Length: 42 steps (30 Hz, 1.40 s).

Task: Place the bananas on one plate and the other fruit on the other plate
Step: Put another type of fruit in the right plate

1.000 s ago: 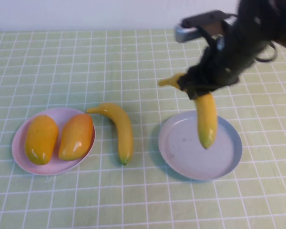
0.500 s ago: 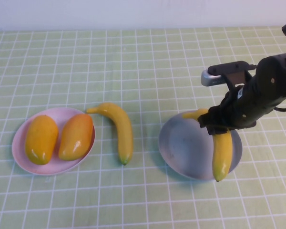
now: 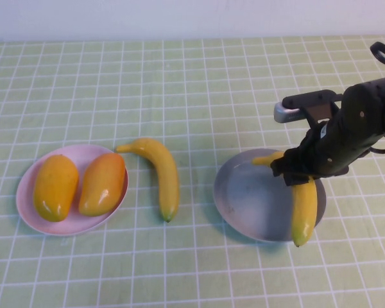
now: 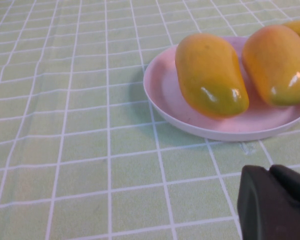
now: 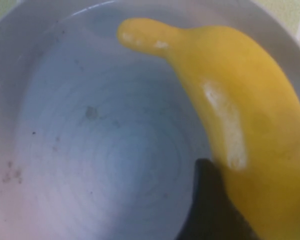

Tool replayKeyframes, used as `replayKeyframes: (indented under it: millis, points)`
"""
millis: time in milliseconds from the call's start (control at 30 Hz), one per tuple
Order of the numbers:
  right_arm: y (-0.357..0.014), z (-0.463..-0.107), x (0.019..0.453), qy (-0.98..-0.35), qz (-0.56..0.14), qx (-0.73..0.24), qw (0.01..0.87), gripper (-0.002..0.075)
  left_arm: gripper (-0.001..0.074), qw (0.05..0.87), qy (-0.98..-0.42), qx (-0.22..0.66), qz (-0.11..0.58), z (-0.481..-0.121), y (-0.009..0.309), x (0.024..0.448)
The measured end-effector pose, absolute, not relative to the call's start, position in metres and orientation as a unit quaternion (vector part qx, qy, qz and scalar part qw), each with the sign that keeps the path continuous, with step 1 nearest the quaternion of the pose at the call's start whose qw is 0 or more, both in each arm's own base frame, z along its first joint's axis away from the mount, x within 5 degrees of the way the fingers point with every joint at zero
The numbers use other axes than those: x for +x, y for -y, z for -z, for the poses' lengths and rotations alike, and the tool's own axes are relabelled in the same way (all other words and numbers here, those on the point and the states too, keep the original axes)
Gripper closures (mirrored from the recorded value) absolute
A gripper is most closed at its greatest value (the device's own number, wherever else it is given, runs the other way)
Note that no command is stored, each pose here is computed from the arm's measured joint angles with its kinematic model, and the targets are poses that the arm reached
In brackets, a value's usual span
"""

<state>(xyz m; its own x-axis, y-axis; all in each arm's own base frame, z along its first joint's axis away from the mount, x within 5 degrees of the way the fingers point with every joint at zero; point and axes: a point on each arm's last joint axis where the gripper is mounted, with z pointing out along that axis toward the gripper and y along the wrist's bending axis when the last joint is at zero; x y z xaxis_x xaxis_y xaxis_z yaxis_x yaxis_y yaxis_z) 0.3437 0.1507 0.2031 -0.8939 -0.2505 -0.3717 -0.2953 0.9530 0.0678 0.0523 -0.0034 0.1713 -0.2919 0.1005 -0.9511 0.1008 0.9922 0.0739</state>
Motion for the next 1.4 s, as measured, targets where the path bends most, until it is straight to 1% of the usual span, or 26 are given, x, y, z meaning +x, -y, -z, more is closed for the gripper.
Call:
replayKeyframes:
  millis: [233, 433, 533, 633, 733, 867, 1033, 1200, 1400]
  points:
    - [-0.151, -0.208, 0.346, -0.970, -0.061, -0.141, 0.186, 0.0310, 0.0739, 0.592, -0.804, 0.063, 0.000, -0.171, 0.003, 0.052]
    - [-0.160, -0.230, 0.351, -0.969, -0.064, -0.148, 0.186, 0.0295, 0.0739, 0.592, -0.804, 0.063, 0.000, -0.171, 0.003, 0.052]
    - [-0.181, -0.248, 0.350, -0.961, -0.086, -0.163, 0.207, 0.0296, 0.0739, 0.592, -0.804, 0.063, 0.000, -0.171, 0.003, 0.052]
    - [-0.213, -0.266, 0.345, -0.947, -0.116, -0.189, 0.230, 0.0296, 0.0739, 0.592, -0.804, 0.063, 0.000, -0.171, 0.003, 0.052]
    - [-0.247, -0.273, 0.340, -0.936, -0.144, -0.214, 0.239, 0.0296, 0.0739, 0.592, -0.804, 0.063, 0.000, -0.171, 0.003, 0.052]
    - [-0.288, -0.264, 0.341, -0.924, -0.163, -0.255, 0.235, 0.0296, 0.0739, 0.592, -0.804, 0.063, 0.000, -0.171, 0.003, 0.052]
    - [-0.319, -0.246, 0.358, -0.918, -0.162, -0.278, 0.231, 0.0296, 0.0739, 0.592, -0.804, 0.063, 0.000, -0.171, 0.003, 0.052]
    - [-0.336, -0.219, 0.377, -0.923, -0.152, -0.283, 0.211, 0.0296, 0.0739, 0.592, -0.804, 0.063, 0.000, -0.171, 0.003, 0.052]
    - [-0.345, -0.196, 0.388, -0.928, -0.140, -0.289, 0.189, 0.0296, 0.0739, 0.592, -0.804, 0.063, 0.000, -0.171, 0.003, 0.052]
